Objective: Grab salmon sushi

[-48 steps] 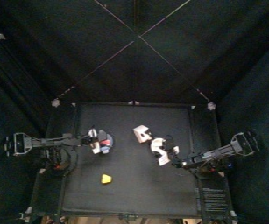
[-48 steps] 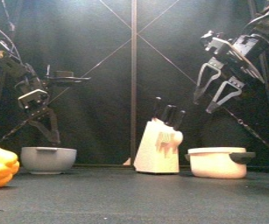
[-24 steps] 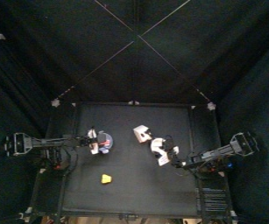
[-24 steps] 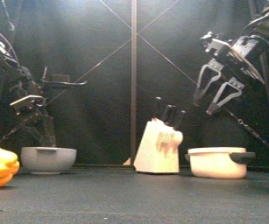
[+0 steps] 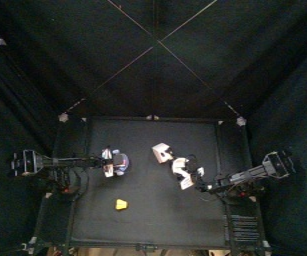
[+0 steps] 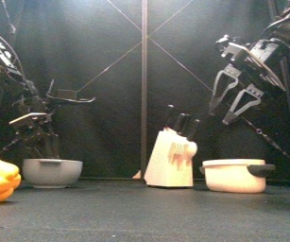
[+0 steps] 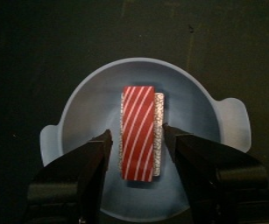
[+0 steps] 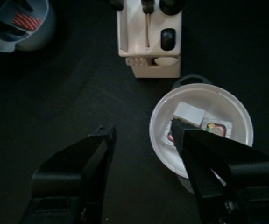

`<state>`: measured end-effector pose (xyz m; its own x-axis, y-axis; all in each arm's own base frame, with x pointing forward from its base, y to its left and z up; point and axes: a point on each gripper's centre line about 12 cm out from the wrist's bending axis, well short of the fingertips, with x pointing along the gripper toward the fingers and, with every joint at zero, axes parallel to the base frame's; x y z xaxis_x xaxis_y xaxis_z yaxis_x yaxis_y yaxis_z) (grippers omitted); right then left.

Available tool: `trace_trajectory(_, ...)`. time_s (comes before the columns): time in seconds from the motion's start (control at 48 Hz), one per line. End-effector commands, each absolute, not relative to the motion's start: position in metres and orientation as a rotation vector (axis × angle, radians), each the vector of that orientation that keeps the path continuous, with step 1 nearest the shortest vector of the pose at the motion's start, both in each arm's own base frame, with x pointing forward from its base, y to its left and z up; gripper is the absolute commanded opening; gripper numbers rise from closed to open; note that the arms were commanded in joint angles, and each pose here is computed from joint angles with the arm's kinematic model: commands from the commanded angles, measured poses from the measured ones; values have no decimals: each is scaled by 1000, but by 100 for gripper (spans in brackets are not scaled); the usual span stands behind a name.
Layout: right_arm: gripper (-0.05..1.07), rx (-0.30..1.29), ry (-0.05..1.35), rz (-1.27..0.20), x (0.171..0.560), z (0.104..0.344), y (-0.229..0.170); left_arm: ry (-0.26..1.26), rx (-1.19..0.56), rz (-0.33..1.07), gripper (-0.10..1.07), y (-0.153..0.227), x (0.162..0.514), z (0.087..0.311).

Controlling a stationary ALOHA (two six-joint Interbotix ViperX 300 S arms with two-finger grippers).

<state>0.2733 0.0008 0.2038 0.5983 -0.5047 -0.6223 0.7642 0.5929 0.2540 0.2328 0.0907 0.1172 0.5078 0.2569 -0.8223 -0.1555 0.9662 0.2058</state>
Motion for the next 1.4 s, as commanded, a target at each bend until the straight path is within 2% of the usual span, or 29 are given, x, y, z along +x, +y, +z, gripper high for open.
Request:
trace_trajectory(0.0, 87, 557, 505, -768, 278, 213, 2, 987, 115, 253, 86, 94, 240, 122)
trace_trajectory(0.583, 87, 555, 507, -771, 277, 212, 1, 1011, 118, 250, 84, 96, 241, 117)
trace_trajectory(0.688, 87, 553, 509, -772, 277, 211, 1, 1008, 128, 245, 81, 96, 243, 117)
trace_trajectory(0.812, 87, 555, 507, -771, 277, 212, 1, 1008, 132, 244, 72, 96, 243, 118)
trace_trajectory(0.979, 87, 555, 507, -771, 277, 212, 1, 967, 145, 249, 63, 98, 251, 129)
trace_trajectory(1.083, 87, 554, 508, -771, 278, 212, 1, 933, 148, 255, 62, 99, 256, 139)
trace_trajectory(1.375, 87, 556, 508, -772, 278, 212, 1, 904, 164, 243, 62, 93, 255, 146)
